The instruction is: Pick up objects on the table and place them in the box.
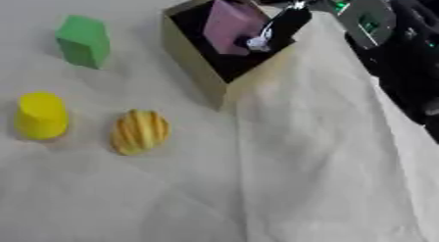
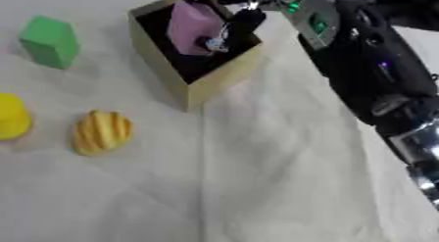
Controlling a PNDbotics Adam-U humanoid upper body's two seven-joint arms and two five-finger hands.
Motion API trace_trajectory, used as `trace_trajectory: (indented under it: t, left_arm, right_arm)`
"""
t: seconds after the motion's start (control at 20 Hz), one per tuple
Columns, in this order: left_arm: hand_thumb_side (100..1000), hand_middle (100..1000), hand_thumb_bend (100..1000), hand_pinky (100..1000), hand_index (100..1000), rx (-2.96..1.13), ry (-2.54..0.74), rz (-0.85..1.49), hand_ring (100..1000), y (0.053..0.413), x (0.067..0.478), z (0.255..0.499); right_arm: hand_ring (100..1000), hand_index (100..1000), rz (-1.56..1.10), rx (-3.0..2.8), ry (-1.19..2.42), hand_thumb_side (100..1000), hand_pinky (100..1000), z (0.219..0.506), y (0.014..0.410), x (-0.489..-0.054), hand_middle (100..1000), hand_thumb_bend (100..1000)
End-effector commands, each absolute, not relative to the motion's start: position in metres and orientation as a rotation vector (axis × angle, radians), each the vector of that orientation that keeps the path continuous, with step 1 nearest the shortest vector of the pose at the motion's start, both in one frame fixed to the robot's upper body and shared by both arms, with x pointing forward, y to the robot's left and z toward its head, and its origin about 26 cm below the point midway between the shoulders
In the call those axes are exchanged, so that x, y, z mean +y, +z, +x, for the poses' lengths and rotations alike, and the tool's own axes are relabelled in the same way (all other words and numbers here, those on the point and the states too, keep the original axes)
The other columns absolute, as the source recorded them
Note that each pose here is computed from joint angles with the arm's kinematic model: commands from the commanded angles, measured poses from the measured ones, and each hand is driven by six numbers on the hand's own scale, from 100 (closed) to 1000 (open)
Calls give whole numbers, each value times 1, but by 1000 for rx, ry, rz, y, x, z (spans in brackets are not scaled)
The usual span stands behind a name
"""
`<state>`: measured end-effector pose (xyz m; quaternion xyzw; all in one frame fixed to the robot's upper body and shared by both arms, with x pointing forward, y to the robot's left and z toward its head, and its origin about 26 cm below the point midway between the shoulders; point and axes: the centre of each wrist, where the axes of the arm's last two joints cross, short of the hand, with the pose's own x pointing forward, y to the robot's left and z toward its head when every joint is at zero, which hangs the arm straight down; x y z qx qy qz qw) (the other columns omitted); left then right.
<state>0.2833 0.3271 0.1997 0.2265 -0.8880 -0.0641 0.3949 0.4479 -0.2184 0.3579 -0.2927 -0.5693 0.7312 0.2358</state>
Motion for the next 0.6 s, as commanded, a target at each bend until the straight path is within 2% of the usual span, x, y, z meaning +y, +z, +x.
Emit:
trace_trajectory:
  t: [0.05, 0.1, 0.15, 0.2, 0.25, 0.3, 0.35, 0.45, 0.6]
  left_arm:
    - [799, 794, 565, 803, 866, -2280, -177, 583, 866, 209, 328, 281]
    - [798, 794, 565, 803, 866, -2280, -177, 582, 866, 208, 328, 281]
    - [790, 794, 564, 803, 866, -2281, -176, 581, 866, 209, 328, 281]
    - [787, 794, 565, 804, 867, -2281, -176, 579, 866, 209, 328, 281]
    - [785, 794, 566, 804, 867, -2282, -177, 578, 866, 209, 327, 281]
    - [785, 794, 566, 804, 867, -2284, -177, 577, 866, 209, 327, 281]
    - [785, 794, 567, 804, 867, -2284, -176, 576, 866, 209, 327, 281]
    - [786, 794, 566, 804, 867, -2284, -174, 576, 866, 209, 328, 281]
    - [786, 794, 566, 804, 867, -2283, -172, 577, 866, 208, 328, 281]
  right_arm:
    - [1000, 956, -842, -1573, 1984, 388, 968, 445, 371, -227, 922, 272]
    - [1000, 961, -832, -1573, 1986, 226, 970, 445, 371, -227, 916, 379]
    - [1000, 969, -820, -1572, 1988, 100, 979, 445, 370, -227, 912, 417]
    - [1000, 962, -808, -1575, 1985, 100, 985, 445, 370, -227, 911, 390]
    - [1000, 978, -802, -1578, 1977, 100, 1000, 445, 370, -227, 947, 374]
    - [1000, 1000, -798, -1577, 1972, 100, 1000, 445, 370, -227, 1000, 396]
    - [1000, 1000, -794, -1571, 1976, 100, 1000, 445, 369, -226, 1000, 433]
    - [1000, 1000, -776, -1551, 2005, 162, 1000, 445, 368, -225, 1000, 520]
    - [1000, 1000, -767, -1538, 2019, 190, 1000, 445, 368, -227, 1000, 512]
